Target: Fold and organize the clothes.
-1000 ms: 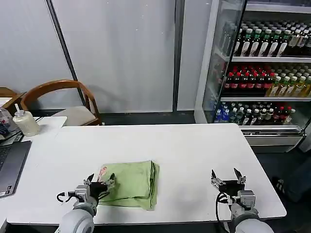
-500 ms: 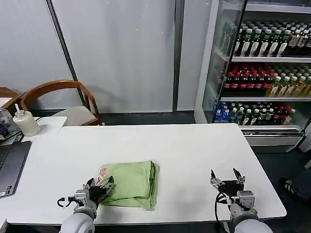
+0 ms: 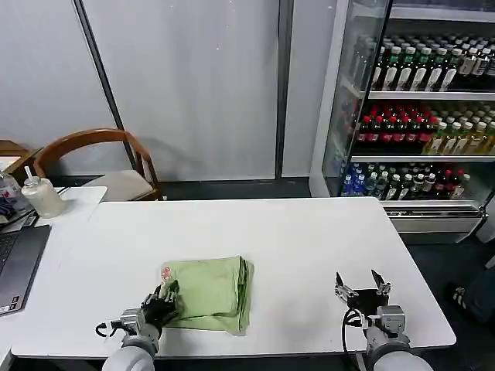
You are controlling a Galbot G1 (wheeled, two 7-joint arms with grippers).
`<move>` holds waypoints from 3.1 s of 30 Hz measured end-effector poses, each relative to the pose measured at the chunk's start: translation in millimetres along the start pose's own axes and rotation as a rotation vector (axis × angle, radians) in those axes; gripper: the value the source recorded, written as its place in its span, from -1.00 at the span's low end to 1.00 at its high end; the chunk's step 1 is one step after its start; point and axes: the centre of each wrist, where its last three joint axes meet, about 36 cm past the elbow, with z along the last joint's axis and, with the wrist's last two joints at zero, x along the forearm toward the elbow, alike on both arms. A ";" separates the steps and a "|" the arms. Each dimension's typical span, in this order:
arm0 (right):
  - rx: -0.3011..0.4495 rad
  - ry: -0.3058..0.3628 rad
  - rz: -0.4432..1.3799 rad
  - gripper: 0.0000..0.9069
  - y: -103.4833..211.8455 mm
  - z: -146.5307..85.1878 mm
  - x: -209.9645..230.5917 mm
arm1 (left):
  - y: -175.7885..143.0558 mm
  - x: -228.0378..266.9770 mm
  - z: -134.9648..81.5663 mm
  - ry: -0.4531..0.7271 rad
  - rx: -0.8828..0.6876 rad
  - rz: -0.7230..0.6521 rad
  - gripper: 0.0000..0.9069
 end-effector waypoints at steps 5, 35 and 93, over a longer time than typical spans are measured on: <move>0.001 -0.001 -0.003 1.00 1.0 0.1 -1.3 | 2.7 2.7 -6.8 -0.004 0.037 0.022 -0.96; 0.007 -0.041 -0.057 1.00 16.4 -7.9 -6.4 | 160.0 93.2 -178.2 -0.153 -0.197 -0.238 -0.98; 0.091 -0.275 0.011 1.00 -29.2 -38.1 -38.9 | -153.6 39.8 -88.3 -0.328 -0.115 0.399 1.00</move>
